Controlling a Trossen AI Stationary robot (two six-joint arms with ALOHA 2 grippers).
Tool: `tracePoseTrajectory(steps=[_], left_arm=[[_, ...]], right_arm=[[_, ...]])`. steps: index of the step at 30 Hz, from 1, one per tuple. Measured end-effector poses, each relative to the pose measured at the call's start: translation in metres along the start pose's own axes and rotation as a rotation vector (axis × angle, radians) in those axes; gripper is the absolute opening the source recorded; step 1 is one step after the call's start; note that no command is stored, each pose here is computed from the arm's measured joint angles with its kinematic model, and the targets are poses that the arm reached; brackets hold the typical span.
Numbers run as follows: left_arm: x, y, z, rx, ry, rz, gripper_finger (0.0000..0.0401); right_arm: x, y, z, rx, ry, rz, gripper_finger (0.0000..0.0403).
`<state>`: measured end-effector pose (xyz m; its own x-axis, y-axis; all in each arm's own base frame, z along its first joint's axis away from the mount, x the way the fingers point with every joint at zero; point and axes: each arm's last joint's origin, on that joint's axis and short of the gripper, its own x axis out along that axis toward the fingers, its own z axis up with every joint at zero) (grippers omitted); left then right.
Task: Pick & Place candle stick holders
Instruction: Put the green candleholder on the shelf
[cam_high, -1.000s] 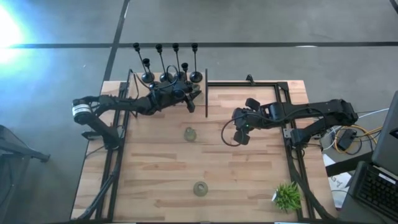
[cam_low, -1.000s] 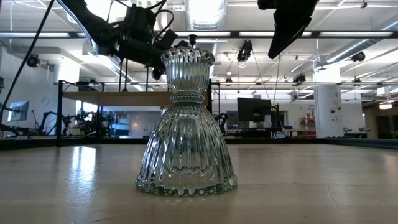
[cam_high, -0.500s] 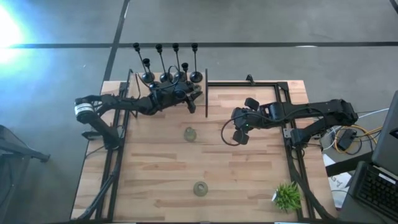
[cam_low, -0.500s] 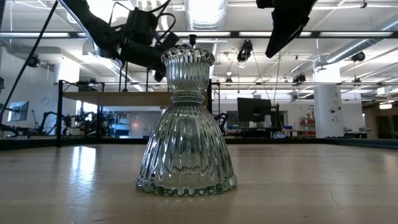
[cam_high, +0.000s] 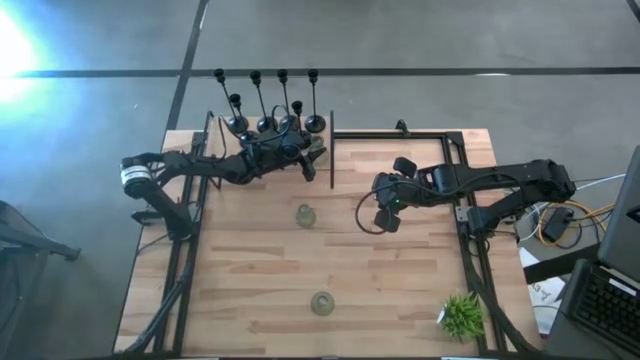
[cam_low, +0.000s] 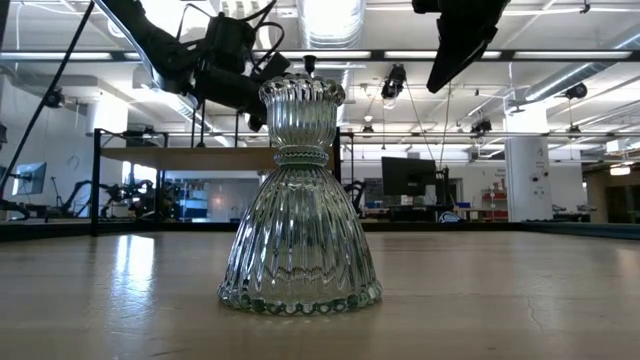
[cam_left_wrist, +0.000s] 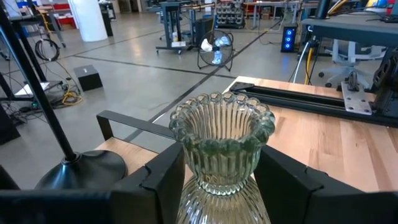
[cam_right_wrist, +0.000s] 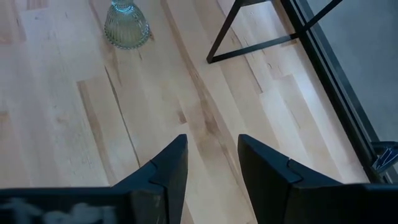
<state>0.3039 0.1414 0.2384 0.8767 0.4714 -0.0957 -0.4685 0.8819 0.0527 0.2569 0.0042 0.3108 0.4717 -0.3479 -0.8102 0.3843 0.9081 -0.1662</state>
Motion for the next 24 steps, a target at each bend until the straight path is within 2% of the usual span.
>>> tracePoseTrajectory(steps=[17,24], left_arm=[[-0.0006,-0.0004,0.0009,-0.003,-0.007,-0.016,0.0191],[-0.0013,-0.0004,0.0012,-0.004,-0.004,-0.019,0.0229]], right_arm=[[0.0009,0.0001,-0.0009,-0.001,0.004,-0.001,0.0145],[0.0016,0.0002,-0.0012,-0.002,0.007,-0.001,0.0135]])
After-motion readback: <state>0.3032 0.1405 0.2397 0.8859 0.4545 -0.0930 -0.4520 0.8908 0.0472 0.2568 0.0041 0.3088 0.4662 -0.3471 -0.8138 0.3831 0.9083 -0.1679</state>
